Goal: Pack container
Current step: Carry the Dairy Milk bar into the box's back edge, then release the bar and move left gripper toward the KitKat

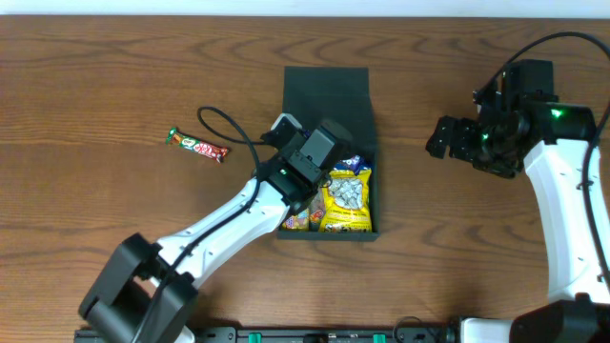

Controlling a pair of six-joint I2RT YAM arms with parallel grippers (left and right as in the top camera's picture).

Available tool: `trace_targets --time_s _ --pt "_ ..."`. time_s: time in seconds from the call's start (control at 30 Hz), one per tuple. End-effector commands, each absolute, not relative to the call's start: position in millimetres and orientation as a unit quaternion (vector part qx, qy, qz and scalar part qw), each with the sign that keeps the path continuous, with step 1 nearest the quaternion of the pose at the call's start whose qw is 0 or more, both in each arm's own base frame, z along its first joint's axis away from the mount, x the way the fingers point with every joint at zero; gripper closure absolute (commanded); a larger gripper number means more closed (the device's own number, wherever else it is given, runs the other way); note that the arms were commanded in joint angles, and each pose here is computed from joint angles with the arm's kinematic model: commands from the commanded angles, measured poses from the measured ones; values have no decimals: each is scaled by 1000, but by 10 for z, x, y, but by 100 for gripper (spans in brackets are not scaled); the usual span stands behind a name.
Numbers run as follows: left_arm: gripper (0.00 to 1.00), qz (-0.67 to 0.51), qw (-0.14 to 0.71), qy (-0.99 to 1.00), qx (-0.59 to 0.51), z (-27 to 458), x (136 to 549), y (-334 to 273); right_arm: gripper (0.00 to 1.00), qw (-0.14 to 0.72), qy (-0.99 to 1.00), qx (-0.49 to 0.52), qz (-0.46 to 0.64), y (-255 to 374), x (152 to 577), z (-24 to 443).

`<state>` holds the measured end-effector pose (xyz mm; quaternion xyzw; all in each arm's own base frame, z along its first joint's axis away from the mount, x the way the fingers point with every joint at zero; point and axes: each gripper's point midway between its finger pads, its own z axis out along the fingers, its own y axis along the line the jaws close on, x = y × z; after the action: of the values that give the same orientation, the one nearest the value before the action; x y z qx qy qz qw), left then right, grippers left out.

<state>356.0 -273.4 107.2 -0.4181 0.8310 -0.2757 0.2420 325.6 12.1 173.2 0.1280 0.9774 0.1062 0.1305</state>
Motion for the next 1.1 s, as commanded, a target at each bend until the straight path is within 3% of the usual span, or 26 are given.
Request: trace_targets --time_s 0.0,0.2,0.23,0.3,0.57,0.67,0.83,0.93,1.07 --pt "94 -287 224 785 -501 1013 3621 -2715 1 125 977 134 108 108 3242 1708" --pt "94 -287 218 773 -523 963 3658 -2675 1 123 977 134 108 108 3233 1704" --pt "78 -290 217 770 -526 969 3664 -2678 1 123 977 134 108 108 3234 1705" --pt "7 -295 221 771 -519 995 3686 -2697 1 123 977 134 108 109 3234 1705" --pt "5 -337 236 772 -485 1198 3785 -2830 1 120 978 130 107 109 3218 1700" --pt "5 -318 317 782 -432 1475 3898 -2660 1 116 980 123 106 110 3195 1694" --pt "5 -192 448 783 -388 1910 4015 -1842 1 115 980 122 106 111 3187 1692" --pt "5 -135 419 777 -450 1776 3979 -1238 1 116 980 122 106 110 3194 1694" --pt "5 -114 318 772 -539 1394 3932 -576 1 122 979 121 106 109 3220 1701"
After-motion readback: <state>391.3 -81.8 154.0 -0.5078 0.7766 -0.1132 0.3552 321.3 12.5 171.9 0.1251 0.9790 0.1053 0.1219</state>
